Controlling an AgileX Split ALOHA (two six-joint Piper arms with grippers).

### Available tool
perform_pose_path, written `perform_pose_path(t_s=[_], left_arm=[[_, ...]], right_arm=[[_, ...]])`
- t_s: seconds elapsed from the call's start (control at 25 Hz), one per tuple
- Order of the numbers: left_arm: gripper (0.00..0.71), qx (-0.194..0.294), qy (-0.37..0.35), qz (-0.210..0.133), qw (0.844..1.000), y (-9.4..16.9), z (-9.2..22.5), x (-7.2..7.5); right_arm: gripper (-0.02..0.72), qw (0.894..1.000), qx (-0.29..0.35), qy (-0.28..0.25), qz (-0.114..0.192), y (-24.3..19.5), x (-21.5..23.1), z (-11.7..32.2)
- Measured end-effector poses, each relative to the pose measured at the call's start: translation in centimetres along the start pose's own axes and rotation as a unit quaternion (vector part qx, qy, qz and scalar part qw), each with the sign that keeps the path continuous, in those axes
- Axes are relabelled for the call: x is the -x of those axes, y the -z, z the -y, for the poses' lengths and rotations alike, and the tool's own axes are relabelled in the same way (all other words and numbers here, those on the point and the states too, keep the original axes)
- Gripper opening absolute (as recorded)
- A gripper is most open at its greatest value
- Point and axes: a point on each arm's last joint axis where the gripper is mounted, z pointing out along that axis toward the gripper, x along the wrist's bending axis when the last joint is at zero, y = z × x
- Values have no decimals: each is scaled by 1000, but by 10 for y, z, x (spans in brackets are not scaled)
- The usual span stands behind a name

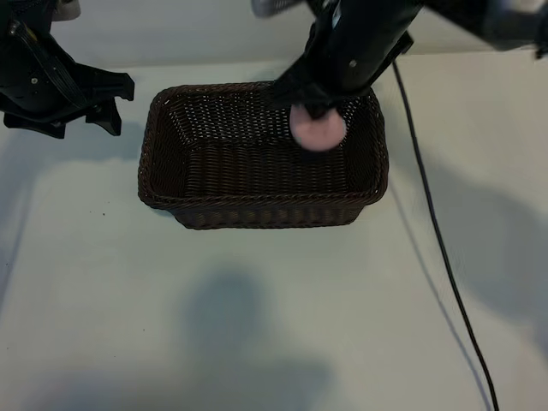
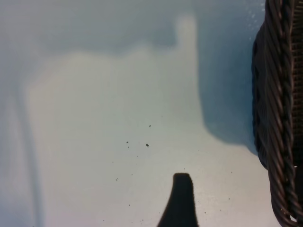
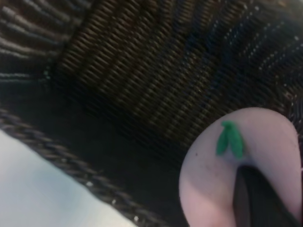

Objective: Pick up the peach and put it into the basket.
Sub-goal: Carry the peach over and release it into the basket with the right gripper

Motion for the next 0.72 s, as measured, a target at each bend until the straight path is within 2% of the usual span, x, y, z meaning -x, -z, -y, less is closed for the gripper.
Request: perform_pose_path(t_s=[0.24, 0.44, 0.56, 0.72], left_arm=[[595, 0, 0, 0, 1000, 0, 0, 0], [595, 0, 0, 0, 1000, 0, 0, 0], [594, 0, 0, 0, 1000, 0, 0, 0], [594, 0, 0, 0, 1000, 0, 0, 0]], right_arm=[[43, 1000, -25, -4, 4, -55, 4, 2], [59, 1000, -18, -6, 4, -75, 6, 2], [142, 1000, -18, -6, 4, -77, 6, 2], [368, 1000, -20, -6, 4, -77, 6, 3]])
